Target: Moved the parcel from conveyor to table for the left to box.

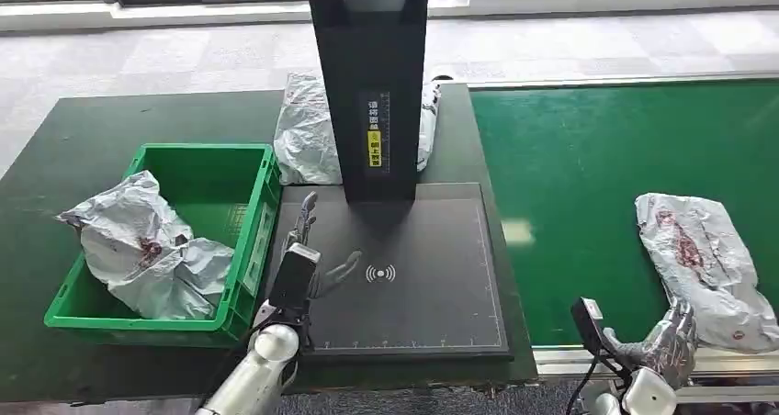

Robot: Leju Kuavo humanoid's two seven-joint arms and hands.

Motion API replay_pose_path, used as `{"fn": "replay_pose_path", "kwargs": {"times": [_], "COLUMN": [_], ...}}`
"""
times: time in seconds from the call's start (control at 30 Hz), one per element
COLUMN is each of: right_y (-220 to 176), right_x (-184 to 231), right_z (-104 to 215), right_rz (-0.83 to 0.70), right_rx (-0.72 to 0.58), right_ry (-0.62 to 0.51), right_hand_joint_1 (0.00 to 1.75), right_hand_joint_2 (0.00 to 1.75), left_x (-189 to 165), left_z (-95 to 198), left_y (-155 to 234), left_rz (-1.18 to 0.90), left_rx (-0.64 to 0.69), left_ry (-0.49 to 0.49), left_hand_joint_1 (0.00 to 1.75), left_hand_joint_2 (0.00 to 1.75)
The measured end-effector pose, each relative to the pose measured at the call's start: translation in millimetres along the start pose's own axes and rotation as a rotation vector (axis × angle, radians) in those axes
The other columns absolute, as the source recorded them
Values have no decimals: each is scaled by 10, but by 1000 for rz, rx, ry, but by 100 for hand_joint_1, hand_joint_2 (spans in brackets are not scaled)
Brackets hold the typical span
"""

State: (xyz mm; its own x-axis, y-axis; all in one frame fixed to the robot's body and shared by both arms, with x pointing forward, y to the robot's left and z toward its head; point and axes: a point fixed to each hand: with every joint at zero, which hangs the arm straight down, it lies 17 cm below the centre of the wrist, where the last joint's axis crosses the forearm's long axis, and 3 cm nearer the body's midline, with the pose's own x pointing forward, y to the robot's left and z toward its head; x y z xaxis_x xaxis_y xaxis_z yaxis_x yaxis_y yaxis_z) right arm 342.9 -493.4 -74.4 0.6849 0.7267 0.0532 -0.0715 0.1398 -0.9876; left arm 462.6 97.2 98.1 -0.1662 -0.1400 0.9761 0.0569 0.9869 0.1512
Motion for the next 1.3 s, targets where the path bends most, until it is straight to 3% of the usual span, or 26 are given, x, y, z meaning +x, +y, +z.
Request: {"fn": "replay_pose_path", "kwargs": {"times": [0.37, 0.73, 1.3], "right_y": [19, -355, -489], "right_x": [-15, 184, 235], "right_z": [-17, -117, -137], "right_rz": [33, 45, 13], "right_rx": [27, -94, -95], "right_ry": [19, -27, 16], "right_hand_joint_1": [0, 0, 0], "right_hand_joint_2": [175, 175, 175], "left_x": [50, 112, 194], "left_z": [-53, -82, -89], "left_y": [-33, -76, -119], "left_rz": [18, 14, 8], "left_rx": [-13, -16, -25], "left_ry": [-5, -8, -23], "left_hand_joint_1": [0, 0, 0], "left_hand_joint_2": [175, 175, 175]}}
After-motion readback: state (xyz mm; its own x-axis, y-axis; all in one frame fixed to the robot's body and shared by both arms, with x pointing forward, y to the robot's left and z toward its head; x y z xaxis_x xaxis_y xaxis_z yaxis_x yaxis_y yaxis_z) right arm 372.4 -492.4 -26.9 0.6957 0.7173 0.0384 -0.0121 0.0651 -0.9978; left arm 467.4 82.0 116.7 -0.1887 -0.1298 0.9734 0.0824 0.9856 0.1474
